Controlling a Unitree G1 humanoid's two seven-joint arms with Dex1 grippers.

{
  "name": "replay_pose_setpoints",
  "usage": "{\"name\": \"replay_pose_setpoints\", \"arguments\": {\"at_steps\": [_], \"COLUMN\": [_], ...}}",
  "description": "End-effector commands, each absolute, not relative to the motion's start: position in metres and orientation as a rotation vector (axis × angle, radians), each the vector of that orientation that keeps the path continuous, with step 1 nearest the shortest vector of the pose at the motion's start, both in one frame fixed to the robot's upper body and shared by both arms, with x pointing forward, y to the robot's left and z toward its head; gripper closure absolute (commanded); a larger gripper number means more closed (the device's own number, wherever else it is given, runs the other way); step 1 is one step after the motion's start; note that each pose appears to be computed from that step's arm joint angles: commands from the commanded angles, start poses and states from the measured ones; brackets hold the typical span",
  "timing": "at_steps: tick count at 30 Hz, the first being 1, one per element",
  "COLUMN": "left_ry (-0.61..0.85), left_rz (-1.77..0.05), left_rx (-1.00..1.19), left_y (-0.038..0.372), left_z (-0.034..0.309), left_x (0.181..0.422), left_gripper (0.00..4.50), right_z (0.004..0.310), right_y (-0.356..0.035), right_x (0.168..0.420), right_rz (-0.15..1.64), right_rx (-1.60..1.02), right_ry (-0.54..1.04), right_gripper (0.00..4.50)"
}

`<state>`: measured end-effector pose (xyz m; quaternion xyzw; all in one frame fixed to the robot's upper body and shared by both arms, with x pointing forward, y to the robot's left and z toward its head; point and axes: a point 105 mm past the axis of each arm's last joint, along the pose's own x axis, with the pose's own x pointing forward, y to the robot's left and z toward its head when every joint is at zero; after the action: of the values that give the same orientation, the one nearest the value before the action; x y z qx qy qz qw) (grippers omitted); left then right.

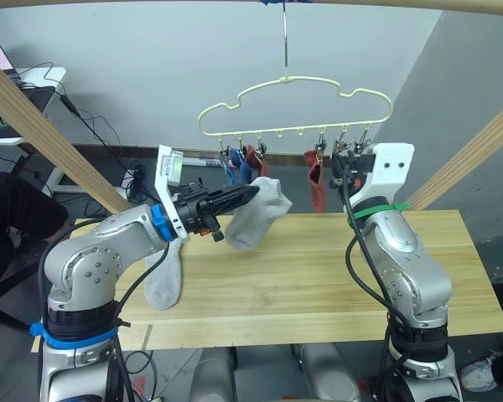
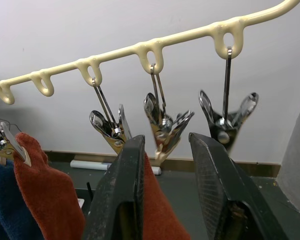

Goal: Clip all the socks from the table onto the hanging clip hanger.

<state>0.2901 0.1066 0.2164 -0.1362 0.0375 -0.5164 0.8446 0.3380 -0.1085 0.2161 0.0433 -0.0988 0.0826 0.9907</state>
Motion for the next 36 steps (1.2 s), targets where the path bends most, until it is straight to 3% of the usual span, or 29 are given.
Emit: {"name": "replay_pose_setpoints", "arguments": {"at_steps": [1, 6, 32, 36], "left_ry": [0.026, 0.024, 0.023, 0.024], "left_rz": [-1.116, -1.113, -1.098, -1.098], "left_rx": [-0.258, -0.258, -0.253, -0.254], "left_y": [0.1044, 0.1043, 0.1052, 0.1055], "left_z": [0.2282, 0.2283, 0.2268, 0.2265], "left_x": [0.2833, 0.2841, 0.2836, 0.2838], "left_gripper": [4.5, 4.5, 4.5, 4.5], "right_z": [0.2291, 0.2312, 0.2333, 0.2331], "right_y": [-0.1097, -0.1086, -0.1114, -0.1117], "right_x": [0.3354, 0.3375, 0.3432, 0.3432], "right_rz": [0.16, 0.155, 0.12, 0.12], "right_rx": [0.086, 0.09, 0.097, 0.097], "right_ry": [-0.256, -0.26, -0.273, -0.272], "right_gripper": [3.07, 1.5, 1.5, 2.4]}}
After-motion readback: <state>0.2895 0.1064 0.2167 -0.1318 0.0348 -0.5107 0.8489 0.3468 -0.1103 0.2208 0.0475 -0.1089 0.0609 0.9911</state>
